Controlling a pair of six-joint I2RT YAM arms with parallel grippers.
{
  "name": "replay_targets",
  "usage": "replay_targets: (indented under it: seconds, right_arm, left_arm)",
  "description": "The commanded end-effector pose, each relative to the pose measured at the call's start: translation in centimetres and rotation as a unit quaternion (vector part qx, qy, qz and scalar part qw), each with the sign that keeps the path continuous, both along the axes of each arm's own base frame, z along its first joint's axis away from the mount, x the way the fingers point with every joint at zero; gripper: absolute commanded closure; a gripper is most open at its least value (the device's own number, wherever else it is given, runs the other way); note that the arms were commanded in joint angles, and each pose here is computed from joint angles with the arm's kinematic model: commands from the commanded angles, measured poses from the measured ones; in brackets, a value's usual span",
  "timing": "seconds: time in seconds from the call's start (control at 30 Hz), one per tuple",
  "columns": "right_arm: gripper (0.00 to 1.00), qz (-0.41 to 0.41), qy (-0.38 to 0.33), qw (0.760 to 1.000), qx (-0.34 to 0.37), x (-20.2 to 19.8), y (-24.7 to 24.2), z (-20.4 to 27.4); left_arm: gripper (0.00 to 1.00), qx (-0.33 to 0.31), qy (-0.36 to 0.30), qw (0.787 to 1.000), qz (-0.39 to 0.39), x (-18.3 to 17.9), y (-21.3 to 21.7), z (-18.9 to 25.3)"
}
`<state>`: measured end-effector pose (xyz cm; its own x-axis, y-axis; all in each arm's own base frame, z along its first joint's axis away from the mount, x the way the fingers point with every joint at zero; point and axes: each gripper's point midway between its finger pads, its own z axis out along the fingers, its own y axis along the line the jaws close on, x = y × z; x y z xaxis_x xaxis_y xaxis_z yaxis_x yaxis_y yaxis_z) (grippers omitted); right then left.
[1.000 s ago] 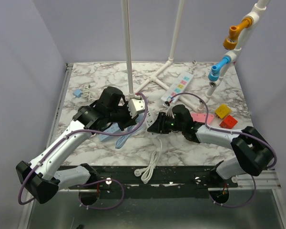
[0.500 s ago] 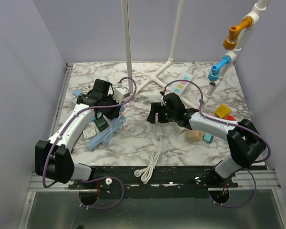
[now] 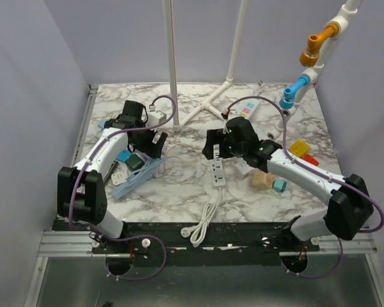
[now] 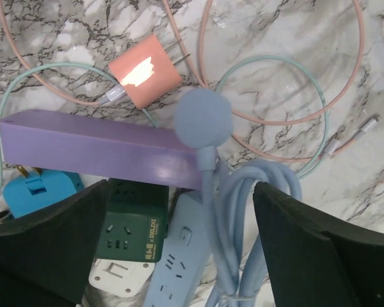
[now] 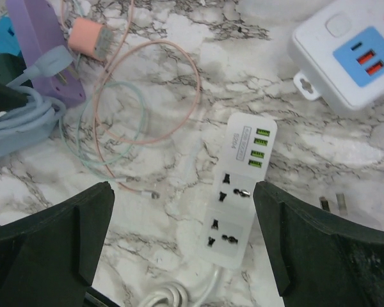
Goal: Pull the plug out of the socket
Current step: Place the socket at the corner of the board.
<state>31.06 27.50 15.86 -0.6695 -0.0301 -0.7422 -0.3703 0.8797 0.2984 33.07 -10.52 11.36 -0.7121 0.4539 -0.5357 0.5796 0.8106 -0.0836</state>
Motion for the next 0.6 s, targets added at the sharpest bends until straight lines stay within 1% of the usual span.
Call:
replay_targets:
  seconds: [0.0,0.13,0.33,0.43,0.57]
  right_arm:
    - [0.0,-0.044,0.003,0.999,-0.019,-1.7,-3.0,0.3]
    - [0.0,-0.068,-0.022,0.997,-0.007,-2.8,-5.0,2.0]
    - [0.0,-0.11,-0.07,0.991,0.006,-4.7,-8.9,4.4]
    - [0.0,-0.161,-0.086,0.983,0.005,-5.6,-11.8,5.0]
    - [0.0,-0.238,-0.085,0.967,-0.026,-6.5,-15.7,4.1]
  left_arm:
    - [0.02,-0.03,-0.025,0.999,0.003,0.4,-0.7,3.0]
    - [0.01,-0.053,-0.043,0.998,-0.002,-1.1,-0.7,6.3]
    - [0.02,-0.083,-0.069,0.994,0.027,-3.2,1.3,11.1]
    - [0.01,-0.099,-0.08,0.991,0.051,-3.9,2.8,12.9]
    - [0.02,-0.104,-0.11,0.984,0.094,-4.1,5.5,14.3]
